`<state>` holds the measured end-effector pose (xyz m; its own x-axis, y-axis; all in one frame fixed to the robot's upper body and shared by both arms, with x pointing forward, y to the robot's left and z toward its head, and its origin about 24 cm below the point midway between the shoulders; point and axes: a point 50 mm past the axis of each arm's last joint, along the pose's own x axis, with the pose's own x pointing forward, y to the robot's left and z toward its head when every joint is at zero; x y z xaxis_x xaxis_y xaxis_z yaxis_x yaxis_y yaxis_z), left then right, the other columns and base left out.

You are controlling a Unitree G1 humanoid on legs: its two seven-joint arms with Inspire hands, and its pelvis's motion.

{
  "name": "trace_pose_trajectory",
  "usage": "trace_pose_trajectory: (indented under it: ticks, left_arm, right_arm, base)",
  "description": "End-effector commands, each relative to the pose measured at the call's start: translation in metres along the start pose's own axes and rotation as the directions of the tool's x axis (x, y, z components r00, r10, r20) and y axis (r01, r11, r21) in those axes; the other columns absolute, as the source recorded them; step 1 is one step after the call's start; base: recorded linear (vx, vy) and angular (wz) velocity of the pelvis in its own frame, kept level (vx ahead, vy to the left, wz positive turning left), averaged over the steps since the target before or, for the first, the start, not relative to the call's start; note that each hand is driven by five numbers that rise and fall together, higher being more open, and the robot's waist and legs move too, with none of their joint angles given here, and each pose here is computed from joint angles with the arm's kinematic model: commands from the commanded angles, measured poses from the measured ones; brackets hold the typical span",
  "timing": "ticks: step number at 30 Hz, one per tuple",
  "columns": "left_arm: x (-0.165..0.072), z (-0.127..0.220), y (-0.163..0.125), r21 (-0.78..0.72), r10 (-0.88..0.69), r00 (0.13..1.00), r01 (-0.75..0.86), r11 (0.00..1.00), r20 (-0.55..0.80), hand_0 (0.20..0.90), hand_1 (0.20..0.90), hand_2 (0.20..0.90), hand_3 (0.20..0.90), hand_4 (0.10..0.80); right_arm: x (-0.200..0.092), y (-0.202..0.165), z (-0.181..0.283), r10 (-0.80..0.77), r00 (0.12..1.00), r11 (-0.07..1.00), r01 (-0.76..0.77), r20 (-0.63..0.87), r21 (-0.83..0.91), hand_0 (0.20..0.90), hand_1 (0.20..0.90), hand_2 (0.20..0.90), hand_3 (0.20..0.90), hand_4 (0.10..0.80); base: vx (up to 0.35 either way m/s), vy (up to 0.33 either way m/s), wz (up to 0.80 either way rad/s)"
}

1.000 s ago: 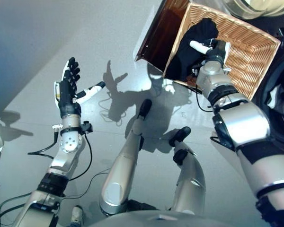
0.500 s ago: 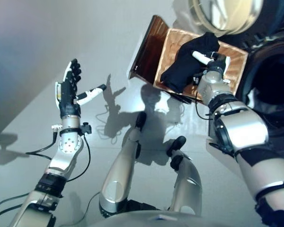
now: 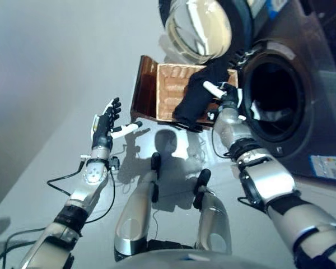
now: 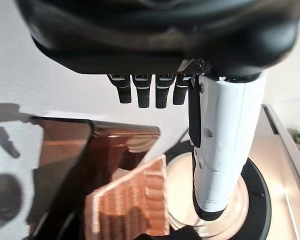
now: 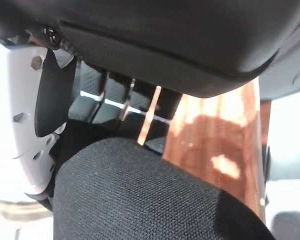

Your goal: Pick up the clothes and place them into the washing machine

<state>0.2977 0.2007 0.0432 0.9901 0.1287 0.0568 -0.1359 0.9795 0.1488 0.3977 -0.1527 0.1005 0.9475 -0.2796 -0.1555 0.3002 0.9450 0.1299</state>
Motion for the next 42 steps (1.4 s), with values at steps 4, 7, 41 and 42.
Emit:
trace_pose_trajectory:
  ticks: [4, 7, 41, 42]
  left_arm:
    - [0.008, 0.003, 0.013, 0.025, 0.081, 0.996, -0.082, 0.996, 0.029, 0.9, 0.9, 0.9, 0.9, 0.8]
    - [0.007, -0.003, 0.013, 0.024, 0.078, 0.997, -0.078, 0.997, 0.005, 0.9, 0.9, 0.9, 0.9, 0.8]
    - [-0.018, 0.018, -0.019, -0.391, -0.223, 0.966, 0.258, 0.884, 0.134, 0.9, 0.9, 0.9, 0.9, 0.8]
    - [-0.019, 0.018, -0.02, -0.392, -0.231, 0.964, 0.266, 0.88, 0.135, 0.9, 0.9, 0.9, 0.9, 0.8]
  right_arm:
    - [-0.036, 0.028, -0.014, 0.225, 0.962, 0.963, -0.244, 0.157, 0.113, 0.2, 0.2, 0.2, 0.2, 0.3]
    - [-0.05, 0.028, -0.028, 0.291, 0.945, 0.946, -0.308, 0.152, 0.102, 0.2, 0.2, 0.2, 0.2, 0.3]
    - [-0.089, 0.047, -0.021, 0.675, 0.713, 0.737, -0.635, 0.192, -0.23, 0.2, 0.2, 0.2, 0.2, 0.3]
    - [-0.091, 0.048, -0.021, 0.679, 0.708, 0.733, -0.641, 0.194, -0.227, 0.2, 0.2, 0.2, 0.2, 0.3]
  base:
    - [0.058, -0.03, -0.12]
    - [0.061, -0.028, -0.1]
    - [0.036, -0.024, -0.12]
    - [0.0, 0.0, 0.0]
